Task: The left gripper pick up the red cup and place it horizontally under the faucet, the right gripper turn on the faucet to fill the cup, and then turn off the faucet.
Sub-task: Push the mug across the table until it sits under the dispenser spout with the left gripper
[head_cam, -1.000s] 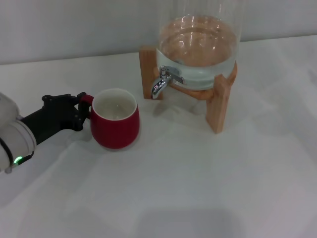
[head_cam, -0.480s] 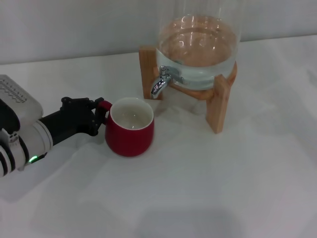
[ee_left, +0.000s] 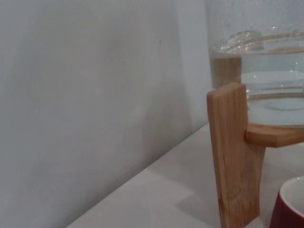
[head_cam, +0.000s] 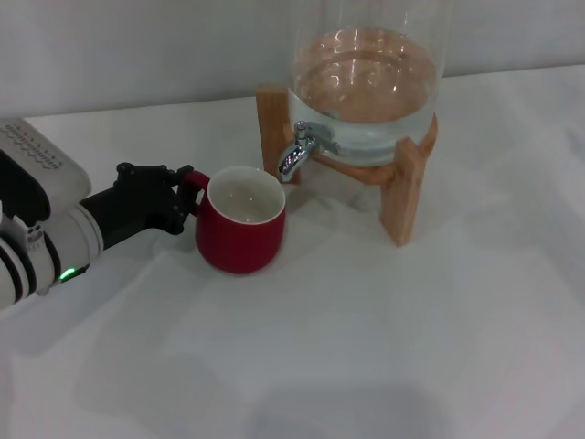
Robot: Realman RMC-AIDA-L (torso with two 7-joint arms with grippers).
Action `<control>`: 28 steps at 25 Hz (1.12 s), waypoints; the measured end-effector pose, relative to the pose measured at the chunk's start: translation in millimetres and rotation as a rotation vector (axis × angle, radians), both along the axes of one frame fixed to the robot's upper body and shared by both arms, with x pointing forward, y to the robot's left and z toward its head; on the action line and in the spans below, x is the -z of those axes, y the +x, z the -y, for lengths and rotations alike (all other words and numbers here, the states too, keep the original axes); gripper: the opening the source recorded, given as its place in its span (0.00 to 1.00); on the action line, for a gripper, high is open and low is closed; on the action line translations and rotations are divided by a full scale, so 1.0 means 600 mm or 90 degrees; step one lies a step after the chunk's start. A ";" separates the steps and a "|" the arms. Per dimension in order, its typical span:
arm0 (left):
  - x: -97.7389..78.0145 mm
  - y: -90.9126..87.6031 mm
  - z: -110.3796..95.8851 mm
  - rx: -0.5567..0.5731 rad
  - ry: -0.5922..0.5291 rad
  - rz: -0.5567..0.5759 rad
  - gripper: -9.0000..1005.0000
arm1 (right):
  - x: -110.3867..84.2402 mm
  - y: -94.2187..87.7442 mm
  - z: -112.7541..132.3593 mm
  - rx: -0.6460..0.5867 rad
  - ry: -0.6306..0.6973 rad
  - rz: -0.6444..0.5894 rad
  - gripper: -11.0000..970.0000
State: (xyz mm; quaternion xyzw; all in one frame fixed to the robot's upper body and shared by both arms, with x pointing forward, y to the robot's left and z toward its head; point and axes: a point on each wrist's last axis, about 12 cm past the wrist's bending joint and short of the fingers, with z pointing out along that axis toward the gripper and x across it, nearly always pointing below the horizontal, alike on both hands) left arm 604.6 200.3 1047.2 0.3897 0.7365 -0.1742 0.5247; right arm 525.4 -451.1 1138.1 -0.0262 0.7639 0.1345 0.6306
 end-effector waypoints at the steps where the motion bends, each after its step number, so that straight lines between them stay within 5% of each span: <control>1: -0.001 0.001 0.001 0.001 0.000 0.001 0.13 | 0.000 0.000 0.000 0.000 0.000 0.000 0.75; 28: -0.008 0.008 0.037 0.034 0.007 0.004 0.13 | 0.004 0.001 -0.002 -0.002 0.000 -0.001 0.75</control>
